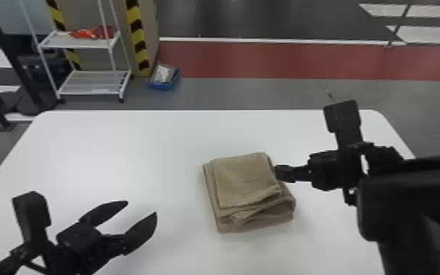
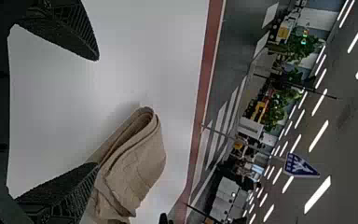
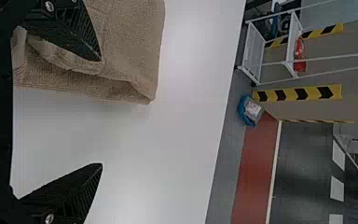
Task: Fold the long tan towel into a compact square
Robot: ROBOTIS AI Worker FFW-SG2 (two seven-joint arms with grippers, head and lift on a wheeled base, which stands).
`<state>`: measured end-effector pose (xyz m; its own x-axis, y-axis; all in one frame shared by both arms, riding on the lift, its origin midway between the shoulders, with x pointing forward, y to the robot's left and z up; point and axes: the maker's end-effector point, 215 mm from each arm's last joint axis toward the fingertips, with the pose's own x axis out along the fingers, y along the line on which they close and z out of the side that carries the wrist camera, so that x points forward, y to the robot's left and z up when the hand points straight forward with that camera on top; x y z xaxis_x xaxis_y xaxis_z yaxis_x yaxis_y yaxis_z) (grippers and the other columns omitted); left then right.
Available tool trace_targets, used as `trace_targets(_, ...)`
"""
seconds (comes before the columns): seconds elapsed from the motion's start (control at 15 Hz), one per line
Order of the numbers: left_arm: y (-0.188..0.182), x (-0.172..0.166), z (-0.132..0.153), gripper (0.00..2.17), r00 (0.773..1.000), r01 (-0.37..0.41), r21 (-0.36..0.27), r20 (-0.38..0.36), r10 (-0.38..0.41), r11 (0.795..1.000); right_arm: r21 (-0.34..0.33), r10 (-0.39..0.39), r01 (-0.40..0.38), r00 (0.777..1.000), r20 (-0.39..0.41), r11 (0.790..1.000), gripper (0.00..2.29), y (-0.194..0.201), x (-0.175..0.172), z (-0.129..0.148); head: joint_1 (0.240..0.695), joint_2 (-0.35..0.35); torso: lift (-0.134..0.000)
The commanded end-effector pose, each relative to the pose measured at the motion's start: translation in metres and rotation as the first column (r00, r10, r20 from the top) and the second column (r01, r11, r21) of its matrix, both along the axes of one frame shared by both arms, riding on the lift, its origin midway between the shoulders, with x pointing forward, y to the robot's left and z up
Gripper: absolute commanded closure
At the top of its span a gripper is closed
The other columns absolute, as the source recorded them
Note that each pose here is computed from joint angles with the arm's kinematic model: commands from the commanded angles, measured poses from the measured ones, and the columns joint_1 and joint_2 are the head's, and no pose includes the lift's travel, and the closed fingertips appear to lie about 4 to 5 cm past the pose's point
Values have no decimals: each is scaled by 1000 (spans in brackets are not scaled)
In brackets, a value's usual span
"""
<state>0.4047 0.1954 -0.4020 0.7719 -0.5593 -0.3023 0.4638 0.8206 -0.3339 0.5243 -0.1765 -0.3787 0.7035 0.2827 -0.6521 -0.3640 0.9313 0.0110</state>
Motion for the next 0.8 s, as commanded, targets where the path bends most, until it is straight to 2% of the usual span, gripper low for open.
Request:
trace_targets(0.0,8,-4,-3,80,1000,-15,5,-8,15,1000,-79,51,-55,997,-59,995,80,31,18,-31,695,5,-124)
trace_targets(0.07,10,-5,-4,80,1000,-18,5,-9,18,1000,-124,57,-66,996,-74,990,80,36,23,-45,695,39,-124)
trace_targets(0.2,13,-5,-4,80,1000,-24,6,-9,24,1000,-198,97,-102,995,-35,975,80,51,38,-55,695,61,-124)
trace_targets(0.47,15,-5,-6,80,1000,-29,7,-9,29,1000,-265,53,-74,995,-85,961,80,34,34,-65,695,94,-124)
trace_targets(0.73,15,-1,-6,80,1000,-29,5,-3,29,1000,-236,23,-38,998,-66,971,80,21,37,-54,695,76,-124)
